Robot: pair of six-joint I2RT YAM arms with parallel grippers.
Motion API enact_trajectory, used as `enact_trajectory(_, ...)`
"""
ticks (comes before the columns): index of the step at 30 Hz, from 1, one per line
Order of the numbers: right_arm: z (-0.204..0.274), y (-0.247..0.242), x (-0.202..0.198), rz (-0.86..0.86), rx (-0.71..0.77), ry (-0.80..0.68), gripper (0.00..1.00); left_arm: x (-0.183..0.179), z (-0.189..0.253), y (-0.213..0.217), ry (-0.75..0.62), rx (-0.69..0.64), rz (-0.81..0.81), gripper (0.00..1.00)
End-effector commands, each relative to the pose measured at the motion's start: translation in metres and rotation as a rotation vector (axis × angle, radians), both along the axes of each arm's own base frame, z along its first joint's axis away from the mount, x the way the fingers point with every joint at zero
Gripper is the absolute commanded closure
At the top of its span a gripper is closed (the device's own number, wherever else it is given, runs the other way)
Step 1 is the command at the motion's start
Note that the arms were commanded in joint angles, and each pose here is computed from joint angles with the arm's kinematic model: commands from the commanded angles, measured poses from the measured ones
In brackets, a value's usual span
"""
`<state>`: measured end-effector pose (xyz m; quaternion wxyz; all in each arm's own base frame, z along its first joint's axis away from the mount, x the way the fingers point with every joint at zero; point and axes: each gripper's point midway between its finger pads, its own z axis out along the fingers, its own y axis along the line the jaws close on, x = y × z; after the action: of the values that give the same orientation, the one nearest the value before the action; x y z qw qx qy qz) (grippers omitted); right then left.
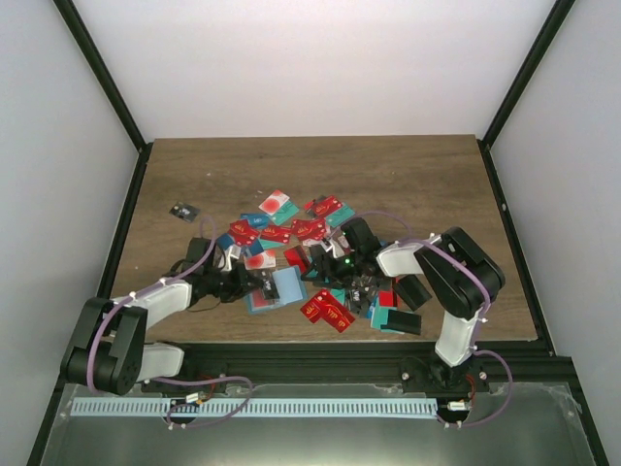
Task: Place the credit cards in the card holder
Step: Insert the credit card into the card holder.
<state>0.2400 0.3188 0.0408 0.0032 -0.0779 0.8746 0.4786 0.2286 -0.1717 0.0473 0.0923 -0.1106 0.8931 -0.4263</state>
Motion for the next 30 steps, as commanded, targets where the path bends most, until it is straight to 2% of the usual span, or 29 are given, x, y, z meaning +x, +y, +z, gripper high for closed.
enact_trajectory(1,0.000,0.007,0.003,0.014,0.008,-0.007,0.42,-0.003,0.001,-0.003,-0.003,-0.028,0.007,0.96)
enact_trajectory(30,-0.016,0.010,0.002,0.044,-0.007,0.035,0.47,-0.011,-0.010,-0.013,0.042,-0.051,0.008,0.96)
